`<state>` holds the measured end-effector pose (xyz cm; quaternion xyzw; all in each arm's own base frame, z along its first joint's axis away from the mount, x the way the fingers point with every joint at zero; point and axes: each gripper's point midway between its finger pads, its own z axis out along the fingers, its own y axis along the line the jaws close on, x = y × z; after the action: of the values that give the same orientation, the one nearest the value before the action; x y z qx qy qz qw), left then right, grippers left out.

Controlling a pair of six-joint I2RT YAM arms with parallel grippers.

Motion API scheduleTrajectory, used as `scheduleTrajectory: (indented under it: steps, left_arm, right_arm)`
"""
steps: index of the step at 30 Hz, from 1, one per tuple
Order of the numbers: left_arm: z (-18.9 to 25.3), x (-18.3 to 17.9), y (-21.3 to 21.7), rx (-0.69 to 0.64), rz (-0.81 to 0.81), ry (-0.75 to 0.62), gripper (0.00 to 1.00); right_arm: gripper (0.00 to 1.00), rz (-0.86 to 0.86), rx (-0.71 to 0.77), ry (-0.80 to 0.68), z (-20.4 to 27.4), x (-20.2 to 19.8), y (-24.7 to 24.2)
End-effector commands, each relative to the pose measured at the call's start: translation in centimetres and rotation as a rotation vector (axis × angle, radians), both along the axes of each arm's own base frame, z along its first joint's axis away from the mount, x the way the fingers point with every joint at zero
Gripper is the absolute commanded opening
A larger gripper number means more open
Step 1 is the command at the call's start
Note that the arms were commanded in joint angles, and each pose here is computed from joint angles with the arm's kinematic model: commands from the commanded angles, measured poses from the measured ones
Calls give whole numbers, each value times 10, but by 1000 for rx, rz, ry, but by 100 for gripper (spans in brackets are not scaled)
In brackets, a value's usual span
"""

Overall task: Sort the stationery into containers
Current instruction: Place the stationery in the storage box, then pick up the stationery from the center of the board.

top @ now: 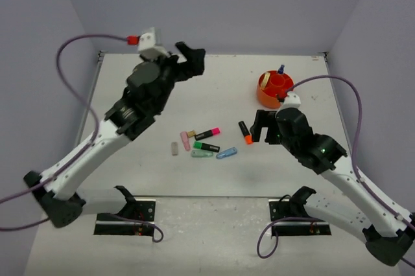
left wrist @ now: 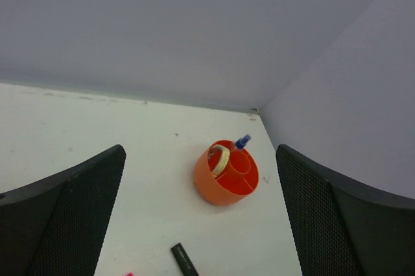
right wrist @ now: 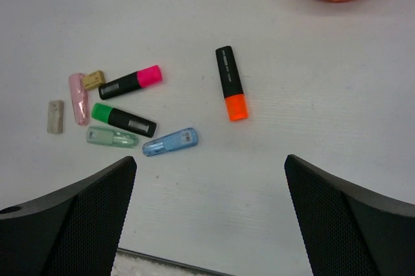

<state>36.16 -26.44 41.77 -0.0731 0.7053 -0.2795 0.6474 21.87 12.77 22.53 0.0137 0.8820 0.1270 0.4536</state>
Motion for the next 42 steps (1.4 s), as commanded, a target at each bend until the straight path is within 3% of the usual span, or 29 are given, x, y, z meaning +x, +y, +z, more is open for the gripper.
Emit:
scheduleTrajectory:
  steps: [1,10,14,19,21,26,30,42]
  left_arm:
    - [-75,-49,79,59,150,146,100]
    - [-143,-122,152,347,153,323,100]
    - [-173,-133,174,408,189,329,100]
    - [-171,-138,170,374,142,290,100]
    - [-169,-138,171,370,149,280,100]
    - [-172,-143,167,353,114,294,100]
    - [-173,-148,172,332,125,298,100]
    - [-168,-149,187,298,211,300,100]
  right_arm:
    - [99,132,60,42,-19,18,47]
    - [99,106,-54,131,-56,43,58]
    - [94,187,-10,185,-73,41,80]
    - [77,290,-40,298,-105,39,107]
    - [71,252,-94,320,-116,43,106]
    - [68,156,-157,336,-137,55,105]
    - [59,309,-131,361,-142,51,134]
    - [51,430,-131,247,-124,67,212]
